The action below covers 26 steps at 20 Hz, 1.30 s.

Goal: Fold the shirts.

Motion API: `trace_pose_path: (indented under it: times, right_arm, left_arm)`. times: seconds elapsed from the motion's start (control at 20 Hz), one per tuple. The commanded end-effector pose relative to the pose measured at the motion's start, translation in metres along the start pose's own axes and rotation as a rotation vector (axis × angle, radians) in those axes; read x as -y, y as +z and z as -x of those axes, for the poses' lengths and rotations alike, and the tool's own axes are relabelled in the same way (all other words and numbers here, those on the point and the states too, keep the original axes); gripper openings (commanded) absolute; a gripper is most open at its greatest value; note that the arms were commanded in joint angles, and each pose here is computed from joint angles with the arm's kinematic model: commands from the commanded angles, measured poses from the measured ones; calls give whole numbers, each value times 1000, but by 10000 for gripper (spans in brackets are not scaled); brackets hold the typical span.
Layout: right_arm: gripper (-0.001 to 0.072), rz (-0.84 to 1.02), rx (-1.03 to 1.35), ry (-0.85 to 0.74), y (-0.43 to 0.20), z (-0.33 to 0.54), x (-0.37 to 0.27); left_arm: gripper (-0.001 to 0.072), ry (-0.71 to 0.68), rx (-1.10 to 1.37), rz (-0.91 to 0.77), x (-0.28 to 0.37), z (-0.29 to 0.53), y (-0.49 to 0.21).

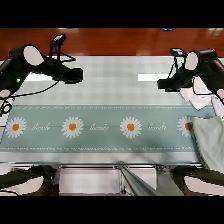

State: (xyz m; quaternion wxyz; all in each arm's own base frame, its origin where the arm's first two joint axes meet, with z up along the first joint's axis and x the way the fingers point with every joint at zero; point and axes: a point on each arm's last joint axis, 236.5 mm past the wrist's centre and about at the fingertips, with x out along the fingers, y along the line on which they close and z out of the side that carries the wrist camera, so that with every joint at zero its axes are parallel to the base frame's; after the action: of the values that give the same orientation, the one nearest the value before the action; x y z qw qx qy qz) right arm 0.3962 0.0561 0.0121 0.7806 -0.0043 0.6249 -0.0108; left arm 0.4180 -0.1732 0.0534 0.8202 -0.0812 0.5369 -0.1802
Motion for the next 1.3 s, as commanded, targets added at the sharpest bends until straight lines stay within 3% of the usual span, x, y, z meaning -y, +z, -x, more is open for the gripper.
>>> trace_pose_path:
  times: [0.0, 0.9, 1.25]
  right_arm:
    - [28, 1, 1, 0, 0, 0, 0]
    - [28, 0, 19, 4, 5, 0, -1]
    - [29, 38, 222, -50, 52, 6, 10]
  left_arm:
    - [25, 0, 0, 0, 0, 0, 0]
    - [25, 0, 4, -1, 0, 0, 1]
    - [25, 3, 278, 7, -4, -3, 67]
